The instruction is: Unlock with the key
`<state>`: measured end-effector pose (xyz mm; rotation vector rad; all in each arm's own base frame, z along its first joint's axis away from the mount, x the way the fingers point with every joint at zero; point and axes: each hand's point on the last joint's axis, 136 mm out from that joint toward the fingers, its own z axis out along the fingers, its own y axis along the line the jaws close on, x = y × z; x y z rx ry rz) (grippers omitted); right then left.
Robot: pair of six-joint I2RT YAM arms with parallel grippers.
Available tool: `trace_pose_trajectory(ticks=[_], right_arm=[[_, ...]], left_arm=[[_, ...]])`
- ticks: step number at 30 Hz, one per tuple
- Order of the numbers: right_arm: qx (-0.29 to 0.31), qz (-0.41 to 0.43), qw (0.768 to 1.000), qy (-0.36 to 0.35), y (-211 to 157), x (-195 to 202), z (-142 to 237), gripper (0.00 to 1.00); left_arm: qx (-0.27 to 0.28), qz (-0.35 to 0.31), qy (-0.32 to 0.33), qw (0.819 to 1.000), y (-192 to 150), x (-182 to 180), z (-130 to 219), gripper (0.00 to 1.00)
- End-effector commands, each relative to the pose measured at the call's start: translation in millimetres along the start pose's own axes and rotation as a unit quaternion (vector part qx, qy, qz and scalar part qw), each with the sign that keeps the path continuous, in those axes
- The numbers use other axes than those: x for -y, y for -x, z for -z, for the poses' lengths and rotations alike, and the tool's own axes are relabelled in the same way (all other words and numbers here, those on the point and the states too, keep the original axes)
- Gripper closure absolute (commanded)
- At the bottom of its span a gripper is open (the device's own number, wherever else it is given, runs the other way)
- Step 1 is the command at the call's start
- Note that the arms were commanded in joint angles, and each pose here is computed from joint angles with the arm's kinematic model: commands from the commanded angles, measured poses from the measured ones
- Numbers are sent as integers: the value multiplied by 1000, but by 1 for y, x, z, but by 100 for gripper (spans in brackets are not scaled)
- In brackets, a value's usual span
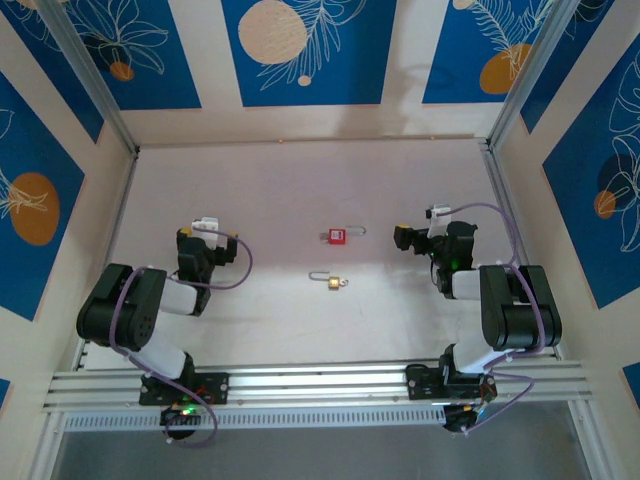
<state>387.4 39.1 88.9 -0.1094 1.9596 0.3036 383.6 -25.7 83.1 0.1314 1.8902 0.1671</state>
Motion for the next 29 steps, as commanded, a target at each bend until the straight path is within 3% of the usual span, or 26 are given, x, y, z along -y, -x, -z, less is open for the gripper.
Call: trace_pose_trajectory(ticks=[1, 29], right_arm=[[8, 2, 1000, -2, 8, 0, -2, 1], [8, 2, 1000, -2, 9, 0, -2, 1]], left_arm=[[17, 17, 11, 1000, 13, -7, -2, 0], [6, 23, -9, 1000, 12, -6, -6, 0]])
